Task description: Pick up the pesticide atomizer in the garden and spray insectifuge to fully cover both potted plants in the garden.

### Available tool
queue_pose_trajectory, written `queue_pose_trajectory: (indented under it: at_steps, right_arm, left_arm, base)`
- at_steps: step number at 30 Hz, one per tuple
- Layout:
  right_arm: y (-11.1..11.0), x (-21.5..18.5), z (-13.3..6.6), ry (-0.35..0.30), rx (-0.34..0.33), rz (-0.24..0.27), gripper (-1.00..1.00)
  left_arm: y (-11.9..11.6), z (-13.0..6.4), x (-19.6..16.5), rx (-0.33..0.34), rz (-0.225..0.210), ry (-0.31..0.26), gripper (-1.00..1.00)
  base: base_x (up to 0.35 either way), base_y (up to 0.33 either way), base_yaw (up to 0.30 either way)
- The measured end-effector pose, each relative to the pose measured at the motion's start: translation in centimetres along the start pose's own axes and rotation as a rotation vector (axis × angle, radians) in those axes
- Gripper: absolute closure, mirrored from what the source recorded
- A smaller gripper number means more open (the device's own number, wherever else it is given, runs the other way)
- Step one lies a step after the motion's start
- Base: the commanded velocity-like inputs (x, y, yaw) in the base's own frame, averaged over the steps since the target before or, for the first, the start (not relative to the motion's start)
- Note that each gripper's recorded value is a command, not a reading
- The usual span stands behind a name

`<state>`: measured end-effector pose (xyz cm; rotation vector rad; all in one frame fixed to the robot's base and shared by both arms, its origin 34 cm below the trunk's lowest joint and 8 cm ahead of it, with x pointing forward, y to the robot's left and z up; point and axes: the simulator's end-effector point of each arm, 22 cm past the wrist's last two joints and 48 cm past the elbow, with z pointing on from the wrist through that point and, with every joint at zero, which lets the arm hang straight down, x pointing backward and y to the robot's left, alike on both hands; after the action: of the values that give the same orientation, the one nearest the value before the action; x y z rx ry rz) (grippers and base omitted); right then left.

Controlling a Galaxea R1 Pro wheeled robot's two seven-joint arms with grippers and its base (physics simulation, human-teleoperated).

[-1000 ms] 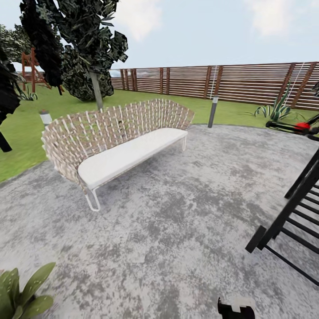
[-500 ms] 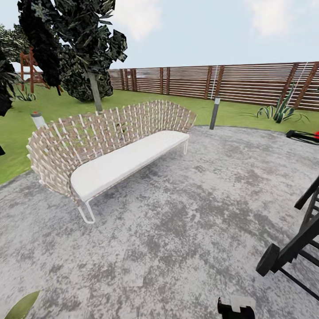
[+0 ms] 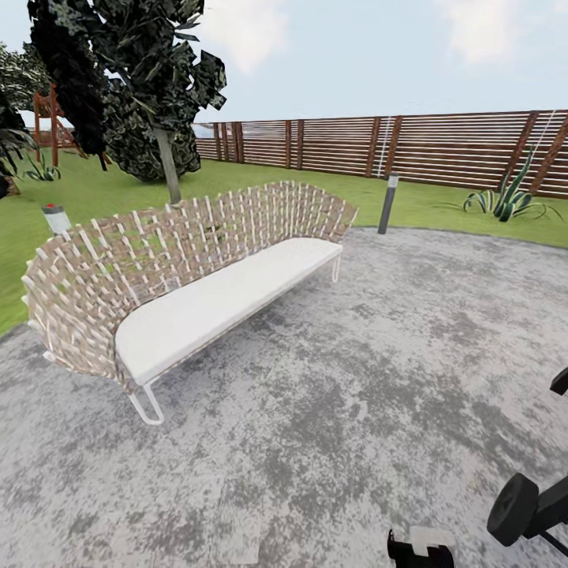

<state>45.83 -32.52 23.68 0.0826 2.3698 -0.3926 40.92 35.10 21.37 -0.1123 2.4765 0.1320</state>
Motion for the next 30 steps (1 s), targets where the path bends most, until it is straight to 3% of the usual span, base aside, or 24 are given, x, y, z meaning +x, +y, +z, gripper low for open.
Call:
queue_pose_trajectory:
  at_steps: [18, 30]
  right_arm:
    - [0.00, -0.01, 0.01, 0.000, 0.000, 0.000, -1.00]
    - [-0.01, -0.02, 0.01, 0.000, 0.000, 0.000, -1.00]
  left_arm:
    - [-0.01, 0.01, -0.01, 0.001, 0.000, 0.000, 1.00]
    - [0.09, 0.01, -0.03, -0.002, -0.002, 0.000, 1.00]
  base:
    - [0.339, 0.001, -0.009]
    - [0.339, 0.000, -0.254]
